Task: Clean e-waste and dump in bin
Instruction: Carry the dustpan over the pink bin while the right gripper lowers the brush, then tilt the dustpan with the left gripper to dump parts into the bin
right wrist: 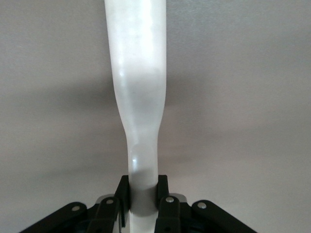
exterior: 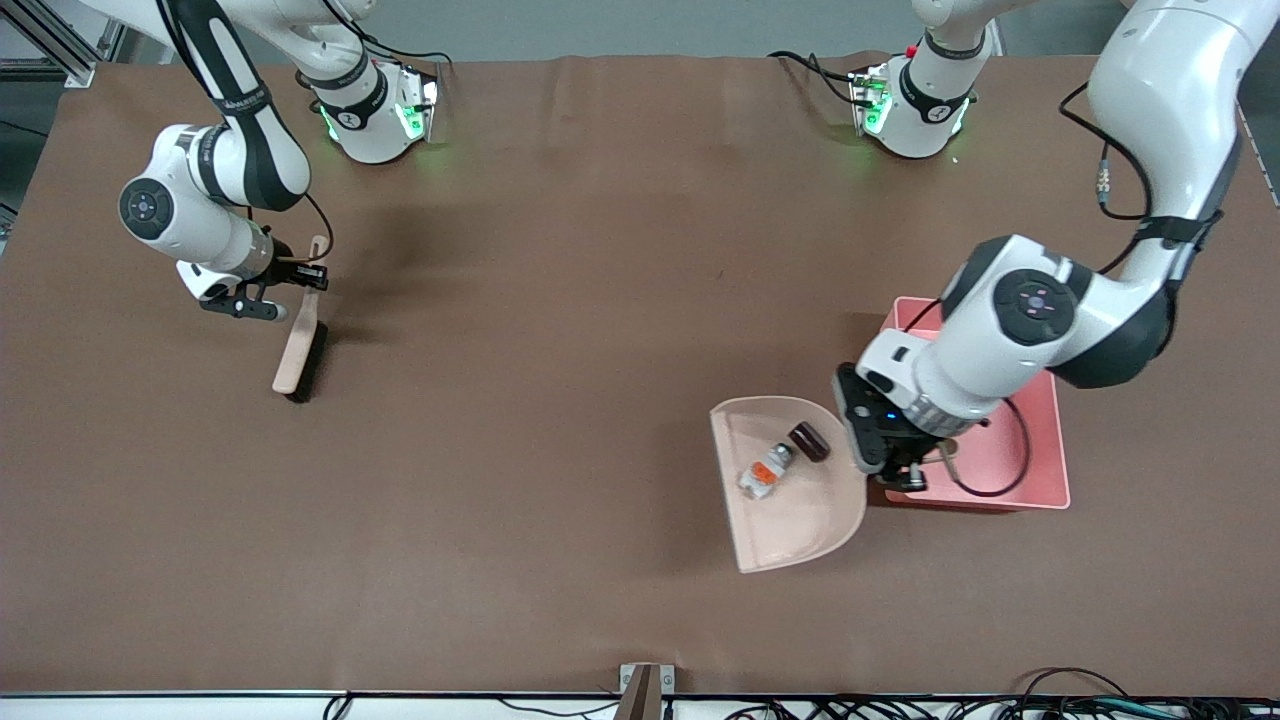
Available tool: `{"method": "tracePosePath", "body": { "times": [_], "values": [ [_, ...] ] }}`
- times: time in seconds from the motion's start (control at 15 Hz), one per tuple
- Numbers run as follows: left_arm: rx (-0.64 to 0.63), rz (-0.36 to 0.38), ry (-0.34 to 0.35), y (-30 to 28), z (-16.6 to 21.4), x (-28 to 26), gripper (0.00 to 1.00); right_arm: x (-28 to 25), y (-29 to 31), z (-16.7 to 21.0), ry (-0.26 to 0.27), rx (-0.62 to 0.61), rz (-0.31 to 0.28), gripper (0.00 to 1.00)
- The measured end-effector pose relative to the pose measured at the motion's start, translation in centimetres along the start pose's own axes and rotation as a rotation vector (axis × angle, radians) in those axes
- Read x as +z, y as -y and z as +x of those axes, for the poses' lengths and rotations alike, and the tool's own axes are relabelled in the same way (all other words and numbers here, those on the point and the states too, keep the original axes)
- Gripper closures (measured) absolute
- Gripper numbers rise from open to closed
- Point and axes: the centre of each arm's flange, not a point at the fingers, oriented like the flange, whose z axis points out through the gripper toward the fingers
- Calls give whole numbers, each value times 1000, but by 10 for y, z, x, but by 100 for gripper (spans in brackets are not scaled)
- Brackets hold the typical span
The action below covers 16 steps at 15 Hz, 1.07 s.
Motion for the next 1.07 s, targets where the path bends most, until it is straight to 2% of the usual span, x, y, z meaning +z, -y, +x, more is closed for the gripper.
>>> {"method": "tracePosePath", "body": {
  "times": [0.13,0.2,0.47,0.73,0.87,1.07],
  "values": [
    [-31,-20,-3,11,-29,-7,67,0,-3,0,0,-4,0,74],
    [-33,-35,-4,17,-48,-9,67,0,-4,0,-1,-1,0,69],
    [38,-84,17,37,-139,-15,67,-5,-14,4,-23,19,4,31],
    [138,-124,106,40,-208,-30,67,-33,-14,19,-67,18,6,0],
    [188,-132,159,40,-235,-34,67,-62,-13,31,-61,17,7,0],
    [233,-154,229,34,-255,-34,67,-127,-13,50,-44,15,9,0]
  ]
}}
